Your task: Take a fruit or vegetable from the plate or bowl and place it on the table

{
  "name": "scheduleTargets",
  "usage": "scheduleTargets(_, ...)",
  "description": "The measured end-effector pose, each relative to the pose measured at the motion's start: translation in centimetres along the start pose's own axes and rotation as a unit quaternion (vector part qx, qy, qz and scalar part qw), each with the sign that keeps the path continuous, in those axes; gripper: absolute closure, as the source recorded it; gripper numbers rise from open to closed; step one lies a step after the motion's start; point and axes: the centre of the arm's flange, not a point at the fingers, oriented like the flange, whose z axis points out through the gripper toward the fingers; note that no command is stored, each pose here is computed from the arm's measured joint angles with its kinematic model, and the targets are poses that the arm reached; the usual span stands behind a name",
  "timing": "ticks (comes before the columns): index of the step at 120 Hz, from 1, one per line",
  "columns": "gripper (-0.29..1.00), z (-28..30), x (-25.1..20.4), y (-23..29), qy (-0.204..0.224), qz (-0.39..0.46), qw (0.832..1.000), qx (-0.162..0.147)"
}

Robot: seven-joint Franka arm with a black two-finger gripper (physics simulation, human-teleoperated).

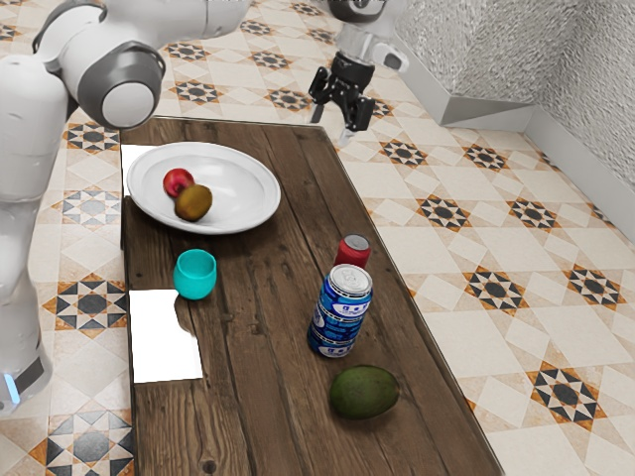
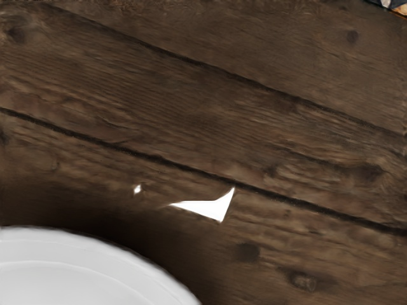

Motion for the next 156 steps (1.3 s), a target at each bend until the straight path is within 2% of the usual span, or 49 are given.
scheduleTargets(11, 0.0, -0.5, 0.6, -0.5, 0.027, 0.004, 1.0, 0.002)
scheduleTargets(15, 0.0, -2.8, -0.1, -0.9, 0.054, 0.005, 0.999, -0.003)
scheduleTargets(23, 0.0, -10.5, -5.9, -1.6, 0.125, 0.016, 0.992, -0.026)
scheduleTargets(29, 0.0, -13.2, -10.2, -2.5, 0.139, 0.015, 0.989, -0.039)
scheduleTargets(39, 0.0, -10.7, -15.8, -4.8, 0.099, -0.001, 0.994, -0.055)
scheduleTargets(51, 0.0, -5.9, -16.4, -3.6, 0.047, -0.019, 0.998, -0.034)
scheduleTargets(61, 0.0, -3.2, -16.5, -3.6, 0.006, -0.092, 0.995, -0.024)
scheduleTargets(68, 0.0, -1.7, -15.3, -3.8, -0.019, -0.151, 0.988, -0.025)
scheduleTargets(77, 0.0, -1.0, -15.2, -4.5, -0.029, -0.215, 0.976, -0.026)
scheduleTargets(94, 0.01, 5.1, -17.8, -9.6, -0.075, -0.344, 0.935, -0.031)
scheduleTargets(115, 0.02, 8.7, -19.7, -10.5, -0.081, -0.439, 0.894, -0.028)
scheduleTargets(131, 0.01, 6.4, -17.6, -6.4, -0.035, -0.452, 0.891, 0.002)
scheduleTargets(137, 0.01, 6.3, -16.2, -6.1, -0.034, -0.463, 0.885, 0.012)
scheduleTargets(151, 0.0, 7.0, -17.9, -8.3, -0.014, -0.498, 0.867, -0.022)
scheduleTargets(156, 0.0, 7.6, -19.4, -7.7, -0.006, -0.5, 0.866, -0.032)
